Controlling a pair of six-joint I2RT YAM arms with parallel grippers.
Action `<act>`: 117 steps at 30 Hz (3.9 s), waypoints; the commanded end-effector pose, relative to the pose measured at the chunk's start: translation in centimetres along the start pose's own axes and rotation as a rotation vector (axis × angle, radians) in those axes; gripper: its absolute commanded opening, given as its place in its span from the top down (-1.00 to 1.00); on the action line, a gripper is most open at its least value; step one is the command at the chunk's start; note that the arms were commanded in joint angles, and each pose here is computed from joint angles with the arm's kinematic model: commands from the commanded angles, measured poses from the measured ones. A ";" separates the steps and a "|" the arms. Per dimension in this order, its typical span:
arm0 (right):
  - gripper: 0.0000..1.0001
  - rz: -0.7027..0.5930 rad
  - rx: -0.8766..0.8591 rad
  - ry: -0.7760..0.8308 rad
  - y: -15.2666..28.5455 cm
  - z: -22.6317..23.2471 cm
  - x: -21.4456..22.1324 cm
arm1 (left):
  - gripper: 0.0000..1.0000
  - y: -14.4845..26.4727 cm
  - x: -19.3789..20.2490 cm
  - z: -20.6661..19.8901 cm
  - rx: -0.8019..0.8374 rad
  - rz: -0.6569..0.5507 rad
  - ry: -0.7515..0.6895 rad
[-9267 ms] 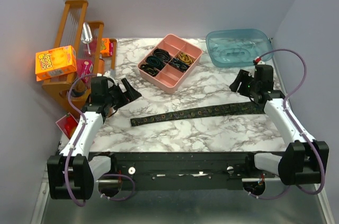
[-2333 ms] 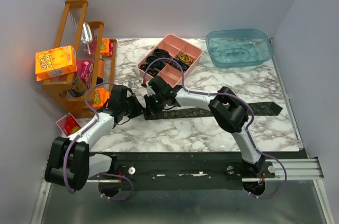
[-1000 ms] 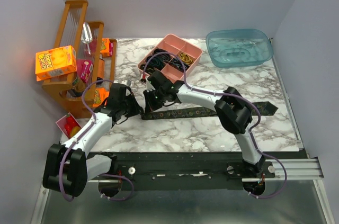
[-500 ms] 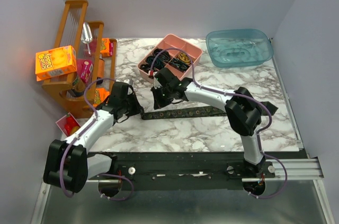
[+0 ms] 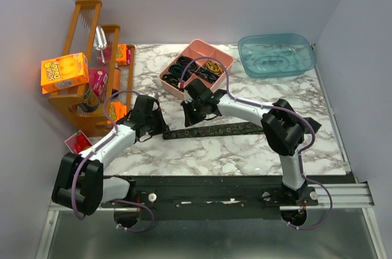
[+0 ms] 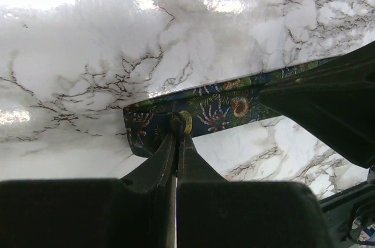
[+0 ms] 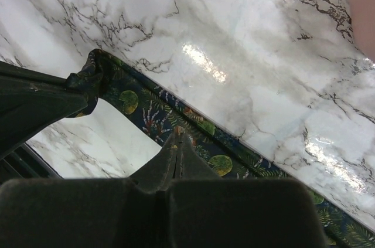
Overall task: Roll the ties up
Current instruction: Roll the tie at the center of the board.
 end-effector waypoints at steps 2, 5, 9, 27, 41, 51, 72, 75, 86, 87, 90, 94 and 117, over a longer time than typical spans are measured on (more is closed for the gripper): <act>0.99 0.014 0.015 0.005 0.1 -0.3 0.6 | 0.82 -0.7 -0.6 -0.2 -0.001 -0.027 0.002; 0.99 0.021 0.016 0.004 -0.1 -0.4 0.7 | 0.71 -1.1 -0.5 -0.4 0.017 -0.019 0.003; 0.99 0.021 0.014 0.003 -0.2 -0.4 0.7 | 0.50 -1.4 -0.4 -0.6 0.036 -0.016 0.006; 0.99 0.032 0.005 0.009 -0.6 -0.3 0.7 | -0.19 -1.6 0.5 -1.1 0.118 -0.040 0.052; 0.99 0.050 -0.053 0.022 -0.7 0.2 0.6 | 0.92 -2.2 1.9 -1.2 0.118 -0.013 0.054; 0.99 0.065 -0.106 0.037 -0.8 0.7 0.5 | 1.00 -3.0 2.8 -0.8 0.089 0.036 0.058; 0.99 0.095 -0.180 0.081 -2.3 3.6 0.4 | 0.92 -0.8 0.4 -1.6 0.071 -0.017 0.005; 0.99 0.119 -0.170 0.077 -3.3 3.3 1.0 | 0.92 -0.7 0.5 -1.5 0.064 -0.016 0.005; 0.99 0.154 -0.116 0.065 -5.4 1.9 2.3 | 0.52 0.5 0.3 -1.2 0.011 -0.038 -0.008; 0.99 0.155 -0.111 0.066 -5.4 1.8 2.4 | 0.41 0.8 0.2 -1.1 0.000 -0.044 -0.010; 0.99 0.159 -0.100 0.069 -5.8 1.6 2.6 | -0.01 1.3 0.1 -0.5 -0.046 -0.059 -0.015; 0.99 0.171 -0.096 0.066 -6.0 1.3 2.9 | -0.36 1.5 0.2 0.3 -0.072 -0.067 -0.001; 0.99 0.215 -0.121 0.065 -6.5 1.0 3.5 | 0.06 -1.7 3.8 2.0 0.103 -0.145 0.166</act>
Point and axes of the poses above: each gripper's point midway between its finger pads, its own y axis back along the fingers, its own z axis along the line the jaws close on, x = y × z, the point moved 9 cm from there along y, back along the fingers, and after that the axes turned 15 degrees about -y, right-handed, at the moved point
